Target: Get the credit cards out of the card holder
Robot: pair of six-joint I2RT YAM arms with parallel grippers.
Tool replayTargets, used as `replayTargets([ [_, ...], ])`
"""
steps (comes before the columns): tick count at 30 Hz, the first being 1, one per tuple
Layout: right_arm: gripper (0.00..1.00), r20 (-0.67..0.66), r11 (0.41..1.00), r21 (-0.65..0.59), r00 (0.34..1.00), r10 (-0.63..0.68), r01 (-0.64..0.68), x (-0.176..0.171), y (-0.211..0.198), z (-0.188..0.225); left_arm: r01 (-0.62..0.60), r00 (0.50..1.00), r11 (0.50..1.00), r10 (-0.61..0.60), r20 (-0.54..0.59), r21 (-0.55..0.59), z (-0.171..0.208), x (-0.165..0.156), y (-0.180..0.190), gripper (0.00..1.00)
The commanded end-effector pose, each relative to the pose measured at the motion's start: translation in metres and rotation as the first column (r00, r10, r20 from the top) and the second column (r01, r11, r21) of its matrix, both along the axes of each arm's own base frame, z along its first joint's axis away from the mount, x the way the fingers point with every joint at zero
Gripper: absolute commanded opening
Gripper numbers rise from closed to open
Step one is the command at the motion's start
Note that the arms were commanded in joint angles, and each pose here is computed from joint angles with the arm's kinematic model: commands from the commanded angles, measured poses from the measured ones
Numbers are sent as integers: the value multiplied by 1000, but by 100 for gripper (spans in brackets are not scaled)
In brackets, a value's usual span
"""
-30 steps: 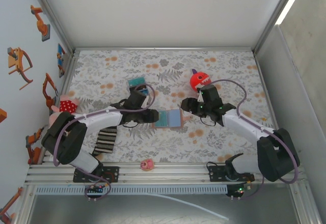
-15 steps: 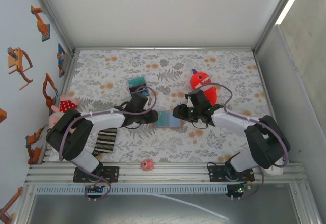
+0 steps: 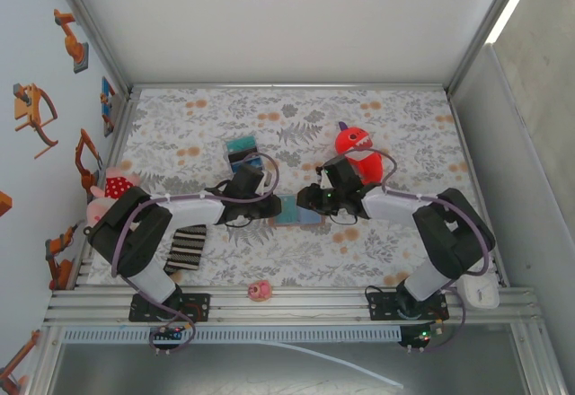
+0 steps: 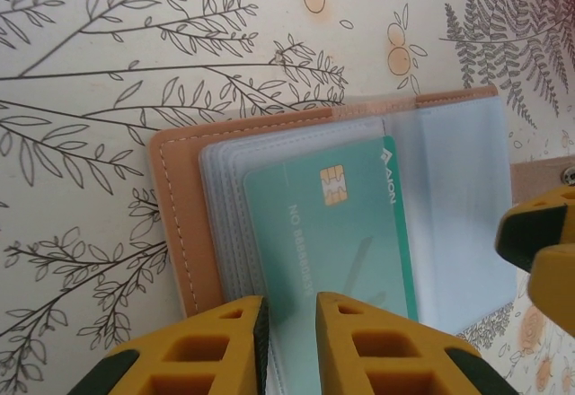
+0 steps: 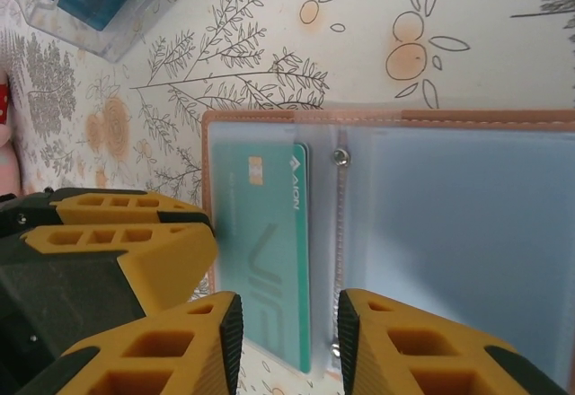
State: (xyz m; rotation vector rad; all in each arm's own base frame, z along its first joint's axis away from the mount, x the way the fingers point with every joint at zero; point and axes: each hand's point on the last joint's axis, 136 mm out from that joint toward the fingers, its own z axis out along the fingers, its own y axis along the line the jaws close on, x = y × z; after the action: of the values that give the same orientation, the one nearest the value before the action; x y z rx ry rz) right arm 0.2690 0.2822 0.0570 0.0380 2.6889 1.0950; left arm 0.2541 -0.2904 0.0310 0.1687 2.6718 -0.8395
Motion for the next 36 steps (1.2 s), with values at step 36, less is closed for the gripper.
replayTargets([
  [36, 17, -95, 996, 84, 995, -22, 30, 1, 10, -20, 25, 999, 995, -21, -46, 96, -15, -9, 7, 19],
])
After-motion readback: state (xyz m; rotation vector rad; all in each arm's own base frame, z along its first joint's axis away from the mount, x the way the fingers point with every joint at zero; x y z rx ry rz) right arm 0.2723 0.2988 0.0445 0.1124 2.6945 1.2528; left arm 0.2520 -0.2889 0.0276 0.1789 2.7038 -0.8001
